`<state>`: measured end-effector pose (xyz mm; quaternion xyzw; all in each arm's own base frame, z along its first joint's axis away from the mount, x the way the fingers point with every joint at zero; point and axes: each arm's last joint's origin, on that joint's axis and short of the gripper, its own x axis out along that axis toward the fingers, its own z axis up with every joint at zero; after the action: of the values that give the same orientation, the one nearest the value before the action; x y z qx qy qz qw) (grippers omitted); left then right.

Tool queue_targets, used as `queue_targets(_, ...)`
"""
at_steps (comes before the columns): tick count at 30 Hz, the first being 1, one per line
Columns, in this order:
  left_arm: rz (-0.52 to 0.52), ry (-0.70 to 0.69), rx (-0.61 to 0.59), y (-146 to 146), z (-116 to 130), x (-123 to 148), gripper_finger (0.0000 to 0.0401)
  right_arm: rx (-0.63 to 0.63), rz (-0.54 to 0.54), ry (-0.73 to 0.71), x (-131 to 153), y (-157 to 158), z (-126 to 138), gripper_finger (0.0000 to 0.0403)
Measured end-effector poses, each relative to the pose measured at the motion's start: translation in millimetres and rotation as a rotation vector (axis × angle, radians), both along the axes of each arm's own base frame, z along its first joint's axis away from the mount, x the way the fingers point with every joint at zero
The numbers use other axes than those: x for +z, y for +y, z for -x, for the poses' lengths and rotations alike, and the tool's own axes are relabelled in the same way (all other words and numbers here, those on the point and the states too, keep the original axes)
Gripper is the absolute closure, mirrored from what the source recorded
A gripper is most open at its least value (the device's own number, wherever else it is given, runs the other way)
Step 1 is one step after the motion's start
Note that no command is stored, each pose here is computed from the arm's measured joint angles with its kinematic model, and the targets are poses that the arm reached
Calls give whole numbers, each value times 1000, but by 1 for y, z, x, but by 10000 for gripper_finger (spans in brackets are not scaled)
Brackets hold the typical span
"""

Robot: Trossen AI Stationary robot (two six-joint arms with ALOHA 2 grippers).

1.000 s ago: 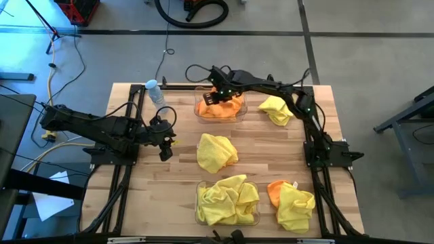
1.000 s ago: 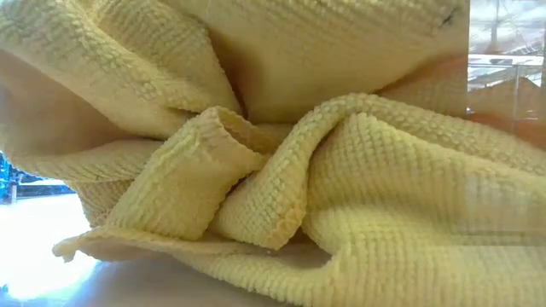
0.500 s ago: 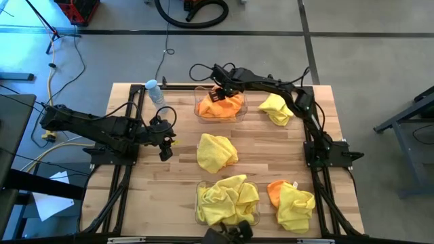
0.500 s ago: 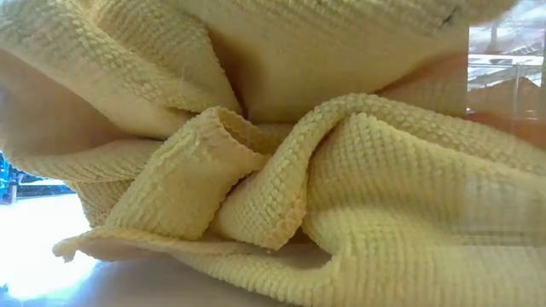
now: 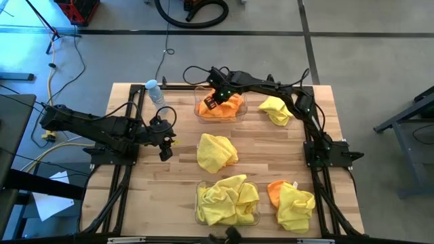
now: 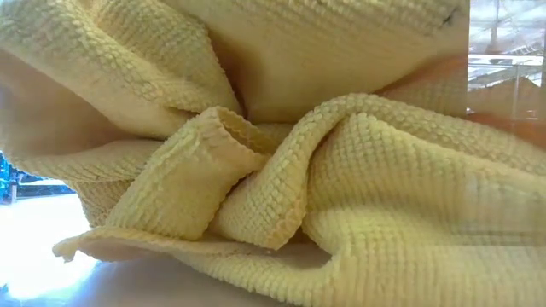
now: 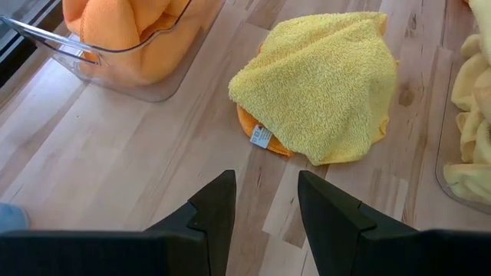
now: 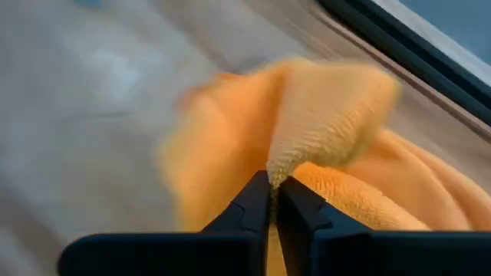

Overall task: Sort microfiber towel by color & place in baskets
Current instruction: Put the orange microfiber towel into the top transparent bin

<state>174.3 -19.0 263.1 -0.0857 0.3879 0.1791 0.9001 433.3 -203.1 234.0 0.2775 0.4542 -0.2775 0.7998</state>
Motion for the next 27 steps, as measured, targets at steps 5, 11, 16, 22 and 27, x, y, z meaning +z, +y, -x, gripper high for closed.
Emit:
queue_targets(5,0,0,-1,0,0,0,273,138,-35,-90,15,23,-9,398)
queue_targets(11,0,-1,0,0,0,0,273,182,-130,-33,-9,22,-11,401)
queue_targets(16,-2,0,0,0,0,0,273,127,-140,20,-36,8,-13,402)
queue_targets(22,-3,0,0,0,0,0,273,75,-157,57,-52,-1,-12,402)
queue_targets(27,11,3,-12,0,0,0,273,51,-142,42,-43,-4,-9,388)
